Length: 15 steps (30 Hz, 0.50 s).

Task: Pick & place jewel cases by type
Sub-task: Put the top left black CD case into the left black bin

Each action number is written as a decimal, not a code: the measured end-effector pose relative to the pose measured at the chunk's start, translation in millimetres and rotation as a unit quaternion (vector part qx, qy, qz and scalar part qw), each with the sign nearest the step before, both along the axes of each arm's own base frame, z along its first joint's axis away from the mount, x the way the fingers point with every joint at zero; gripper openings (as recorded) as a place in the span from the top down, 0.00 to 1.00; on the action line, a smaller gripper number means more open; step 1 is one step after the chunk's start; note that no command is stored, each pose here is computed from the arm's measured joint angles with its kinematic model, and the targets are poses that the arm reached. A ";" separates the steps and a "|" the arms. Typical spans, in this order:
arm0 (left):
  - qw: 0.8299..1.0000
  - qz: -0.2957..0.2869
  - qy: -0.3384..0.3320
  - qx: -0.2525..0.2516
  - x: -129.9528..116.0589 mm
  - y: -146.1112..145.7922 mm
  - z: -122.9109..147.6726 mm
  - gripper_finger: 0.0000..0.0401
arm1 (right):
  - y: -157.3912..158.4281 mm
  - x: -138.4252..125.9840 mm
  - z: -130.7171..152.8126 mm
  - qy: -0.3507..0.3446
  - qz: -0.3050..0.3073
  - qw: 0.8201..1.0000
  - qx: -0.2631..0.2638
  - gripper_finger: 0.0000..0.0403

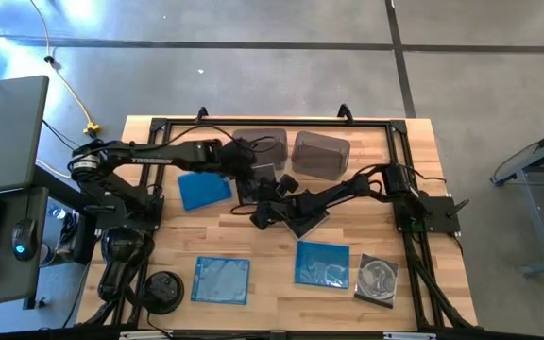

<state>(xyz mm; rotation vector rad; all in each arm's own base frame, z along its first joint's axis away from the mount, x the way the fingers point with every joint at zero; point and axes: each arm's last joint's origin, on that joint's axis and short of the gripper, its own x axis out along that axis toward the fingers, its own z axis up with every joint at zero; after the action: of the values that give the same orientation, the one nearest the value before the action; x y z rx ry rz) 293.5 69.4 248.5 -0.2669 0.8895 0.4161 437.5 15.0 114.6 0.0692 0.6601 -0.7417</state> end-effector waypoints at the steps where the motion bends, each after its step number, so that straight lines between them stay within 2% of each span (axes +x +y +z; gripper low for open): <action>1: 1.000 0.014 0.015 -0.015 -2.5 -0.7 2.0 0.52 | 0.0 -0.2 -0.2 0.003 0.001 1.000 -0.001 0.51; 5: 0.991 0.061 0.069 -0.094 -13.8 -5.4 2.8 0.51 | -0.1 0.1 0.1 0.005 0.004 1.000 -0.007 0.51; 9: 0.977 0.107 0.126 -0.137 -27.1 -12.0 -18.1 0.51 | -0.2 0.1 0.3 0.004 0.003 1.000 -0.008 0.51; 12: 0.971 0.123 0.135 -0.156 -32.7 -16.3 -37.0 0.51 | -0.2 0.0 0.2 0.005 0.003 1.000 -0.008 0.51; 15: 0.972 0.118 0.116 -0.169 -32.6 -20.2 -50.6 0.51 | -0.2 -0.1 0.1 0.014 0.011 1.000 -0.016 0.51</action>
<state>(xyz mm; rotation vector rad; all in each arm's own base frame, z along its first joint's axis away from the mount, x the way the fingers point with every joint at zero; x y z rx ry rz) 260.9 49.2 197.9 -0.6524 1.1634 0.5233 437.5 14.8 114.7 0.0226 0.6741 -0.7333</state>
